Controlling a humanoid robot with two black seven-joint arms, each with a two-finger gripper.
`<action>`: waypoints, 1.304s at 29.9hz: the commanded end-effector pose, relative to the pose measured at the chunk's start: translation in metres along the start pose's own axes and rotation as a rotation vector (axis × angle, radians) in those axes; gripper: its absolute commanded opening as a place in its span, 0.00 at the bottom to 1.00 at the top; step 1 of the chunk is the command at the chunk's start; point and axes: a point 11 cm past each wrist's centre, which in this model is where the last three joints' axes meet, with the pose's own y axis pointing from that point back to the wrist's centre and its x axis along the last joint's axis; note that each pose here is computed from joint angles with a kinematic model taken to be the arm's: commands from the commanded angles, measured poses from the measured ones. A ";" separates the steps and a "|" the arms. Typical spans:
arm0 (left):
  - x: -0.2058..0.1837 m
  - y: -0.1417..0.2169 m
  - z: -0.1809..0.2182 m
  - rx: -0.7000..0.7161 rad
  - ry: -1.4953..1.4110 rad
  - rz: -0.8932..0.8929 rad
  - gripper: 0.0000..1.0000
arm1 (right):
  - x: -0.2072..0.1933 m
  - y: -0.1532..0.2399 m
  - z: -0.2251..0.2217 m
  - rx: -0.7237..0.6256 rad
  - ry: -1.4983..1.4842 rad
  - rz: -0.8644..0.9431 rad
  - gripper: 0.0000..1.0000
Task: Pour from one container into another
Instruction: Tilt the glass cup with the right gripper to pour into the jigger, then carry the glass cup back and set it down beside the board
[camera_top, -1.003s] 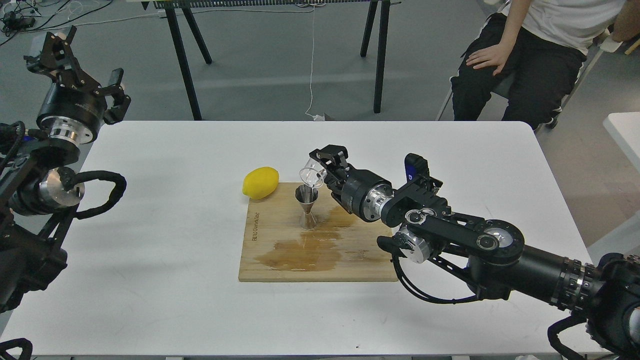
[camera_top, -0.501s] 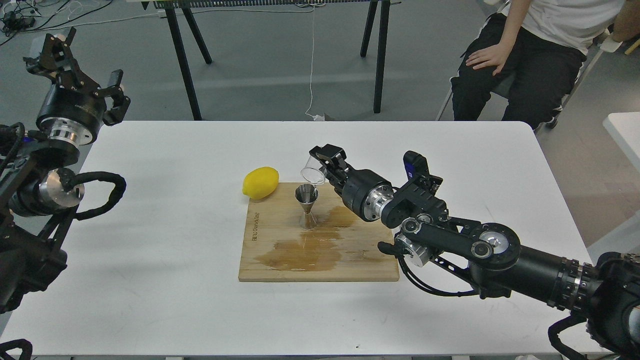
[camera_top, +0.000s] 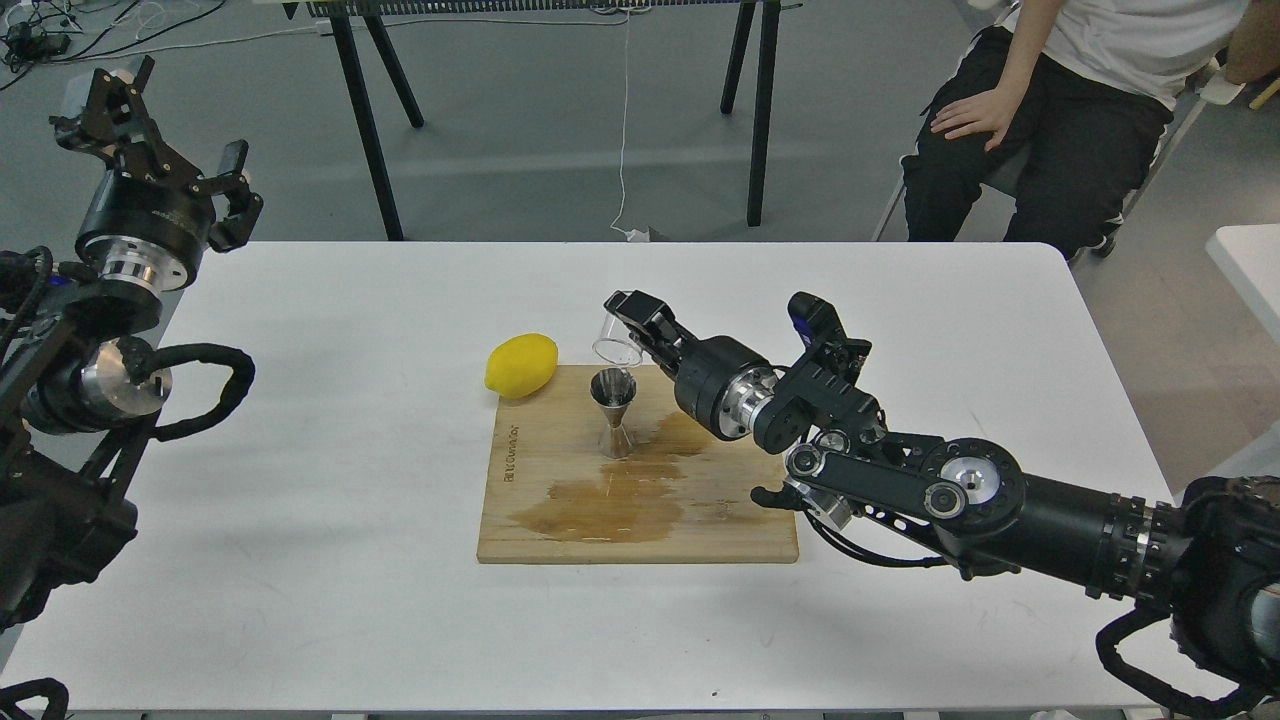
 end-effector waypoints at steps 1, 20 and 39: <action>0.000 0.000 0.000 -0.002 0.002 0.001 1.00 | 0.001 -0.002 -0.005 0.013 0.020 0.000 0.36; 0.004 0.003 0.001 -0.035 0.001 0.009 1.00 | 0.004 0.010 -0.007 0.100 0.207 -0.042 0.37; 0.005 0.003 0.003 -0.039 -0.003 0.010 1.00 | 0.069 0.032 0.006 -0.046 -0.536 0.142 0.37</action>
